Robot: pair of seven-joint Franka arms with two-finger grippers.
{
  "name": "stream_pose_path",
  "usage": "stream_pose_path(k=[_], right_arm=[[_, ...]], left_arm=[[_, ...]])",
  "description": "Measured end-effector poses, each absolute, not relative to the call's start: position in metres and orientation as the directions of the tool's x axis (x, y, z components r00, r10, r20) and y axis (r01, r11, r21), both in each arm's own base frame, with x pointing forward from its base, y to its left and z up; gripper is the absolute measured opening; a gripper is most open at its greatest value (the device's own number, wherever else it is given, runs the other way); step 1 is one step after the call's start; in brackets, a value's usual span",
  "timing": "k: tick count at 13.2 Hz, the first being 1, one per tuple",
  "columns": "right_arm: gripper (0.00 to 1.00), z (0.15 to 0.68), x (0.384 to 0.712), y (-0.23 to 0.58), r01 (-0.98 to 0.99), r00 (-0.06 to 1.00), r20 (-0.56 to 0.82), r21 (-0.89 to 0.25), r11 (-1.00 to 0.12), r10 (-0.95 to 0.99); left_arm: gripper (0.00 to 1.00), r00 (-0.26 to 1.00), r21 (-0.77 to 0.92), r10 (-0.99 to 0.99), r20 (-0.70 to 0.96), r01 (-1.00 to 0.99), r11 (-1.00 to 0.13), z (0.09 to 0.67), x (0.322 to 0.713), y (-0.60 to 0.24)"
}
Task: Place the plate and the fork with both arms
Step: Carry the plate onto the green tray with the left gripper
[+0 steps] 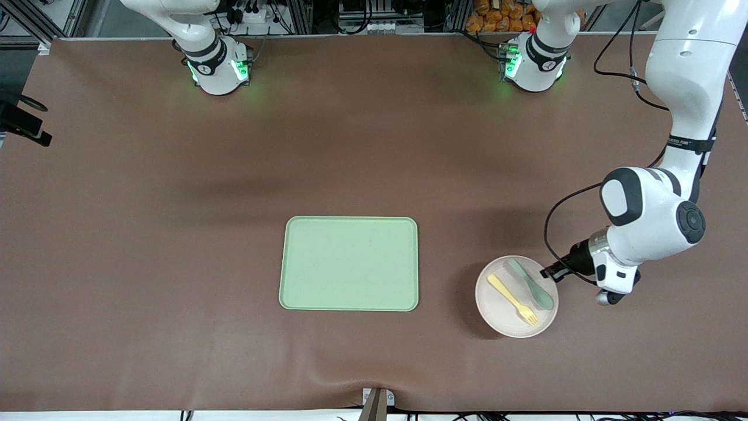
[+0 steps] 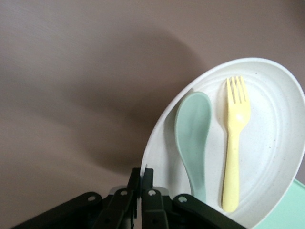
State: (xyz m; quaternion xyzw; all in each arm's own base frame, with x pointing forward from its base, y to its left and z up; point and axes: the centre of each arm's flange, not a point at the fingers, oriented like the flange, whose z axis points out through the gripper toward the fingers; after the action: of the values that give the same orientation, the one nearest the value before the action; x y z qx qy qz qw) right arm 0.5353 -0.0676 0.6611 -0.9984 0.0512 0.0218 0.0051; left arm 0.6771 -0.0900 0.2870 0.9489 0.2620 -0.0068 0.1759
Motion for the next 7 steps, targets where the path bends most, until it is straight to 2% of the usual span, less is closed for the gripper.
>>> stream_pose_path(k=[7], right_arm=[[1.00,0.661,0.535,-0.068,-0.103,0.994,-0.044,-0.008,-0.995,-0.102]], left_arm=[[0.04,0.978,0.361,0.205,-0.037,0.205,-0.910,0.313,0.646,-0.282]])
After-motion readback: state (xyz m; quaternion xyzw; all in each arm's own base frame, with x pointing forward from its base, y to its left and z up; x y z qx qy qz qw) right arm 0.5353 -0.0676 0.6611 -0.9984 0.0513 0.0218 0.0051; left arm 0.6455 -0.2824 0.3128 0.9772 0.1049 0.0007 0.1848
